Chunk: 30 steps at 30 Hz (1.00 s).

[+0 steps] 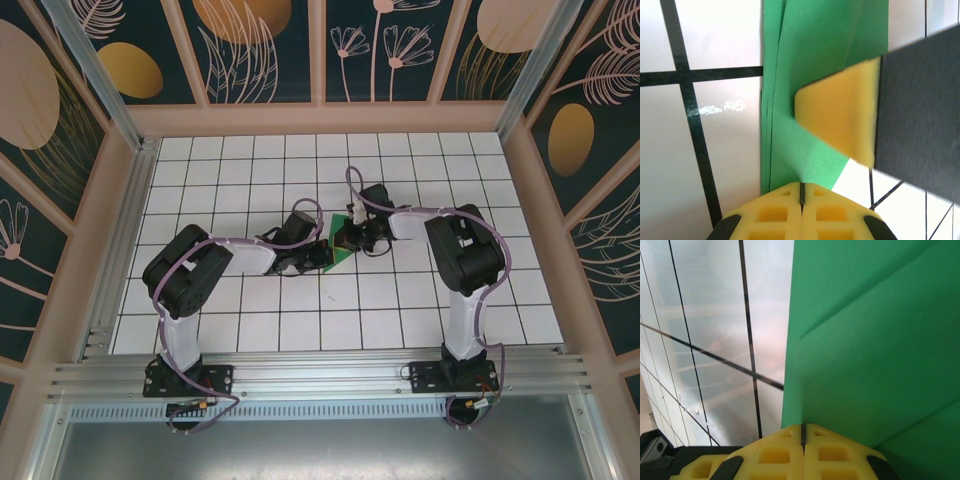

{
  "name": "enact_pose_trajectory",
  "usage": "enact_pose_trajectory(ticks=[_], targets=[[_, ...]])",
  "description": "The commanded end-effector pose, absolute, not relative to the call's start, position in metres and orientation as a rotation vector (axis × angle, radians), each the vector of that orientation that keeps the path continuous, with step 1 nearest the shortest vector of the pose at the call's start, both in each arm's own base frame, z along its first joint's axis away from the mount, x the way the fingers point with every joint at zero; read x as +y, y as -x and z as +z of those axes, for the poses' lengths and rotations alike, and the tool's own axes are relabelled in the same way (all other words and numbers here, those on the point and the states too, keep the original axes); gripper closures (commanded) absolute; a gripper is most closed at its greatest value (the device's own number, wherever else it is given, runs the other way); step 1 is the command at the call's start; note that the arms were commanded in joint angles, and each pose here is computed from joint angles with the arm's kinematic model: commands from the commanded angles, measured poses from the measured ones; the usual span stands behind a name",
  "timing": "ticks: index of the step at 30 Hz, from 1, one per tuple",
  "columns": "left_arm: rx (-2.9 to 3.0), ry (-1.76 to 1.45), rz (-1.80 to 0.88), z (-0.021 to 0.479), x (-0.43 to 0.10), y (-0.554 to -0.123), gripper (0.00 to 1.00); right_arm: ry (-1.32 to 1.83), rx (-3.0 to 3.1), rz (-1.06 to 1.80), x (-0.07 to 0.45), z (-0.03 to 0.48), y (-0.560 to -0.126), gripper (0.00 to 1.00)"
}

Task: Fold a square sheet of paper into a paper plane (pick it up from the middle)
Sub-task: Fourth fold the wing at the center of the table.

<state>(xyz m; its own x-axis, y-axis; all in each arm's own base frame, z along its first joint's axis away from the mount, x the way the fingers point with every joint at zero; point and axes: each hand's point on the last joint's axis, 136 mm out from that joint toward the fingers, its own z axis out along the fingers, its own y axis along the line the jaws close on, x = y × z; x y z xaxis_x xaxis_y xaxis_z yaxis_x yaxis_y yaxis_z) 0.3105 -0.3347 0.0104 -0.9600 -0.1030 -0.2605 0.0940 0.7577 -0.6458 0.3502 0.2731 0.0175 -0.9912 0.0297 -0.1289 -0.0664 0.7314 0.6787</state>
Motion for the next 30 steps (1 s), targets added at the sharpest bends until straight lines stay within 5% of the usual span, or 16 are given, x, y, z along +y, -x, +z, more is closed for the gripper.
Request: enact_pose_trajectory(ticks=[1,16,23,28,30], targets=[[3.035,0.099,-0.565,-0.076,-0.259,-0.248,1.0,-0.057,2.778,0.914,0.233,-0.004,-0.388,1.0],[3.047,0.079,-0.564,-0.078,-0.257,-0.243,1.0,-0.158,2.689,0.839,0.19,-0.005,-0.459,1.0],[3.033,0.078,-0.573,-0.074,-0.26,-0.247,1.0,-0.139,2.573,0.867,0.188,0.04,-0.496,1.0],[2.969,0.067,-0.653,-0.051,-0.276,-0.263,1.0,-0.106,2.511,0.894,0.19,0.083,-0.484,0.99],[2.913,0.055,-0.721,-0.031,-0.289,-0.276,0.99,-0.118,2.501,0.892,0.188,0.094,-0.469,0.91]])
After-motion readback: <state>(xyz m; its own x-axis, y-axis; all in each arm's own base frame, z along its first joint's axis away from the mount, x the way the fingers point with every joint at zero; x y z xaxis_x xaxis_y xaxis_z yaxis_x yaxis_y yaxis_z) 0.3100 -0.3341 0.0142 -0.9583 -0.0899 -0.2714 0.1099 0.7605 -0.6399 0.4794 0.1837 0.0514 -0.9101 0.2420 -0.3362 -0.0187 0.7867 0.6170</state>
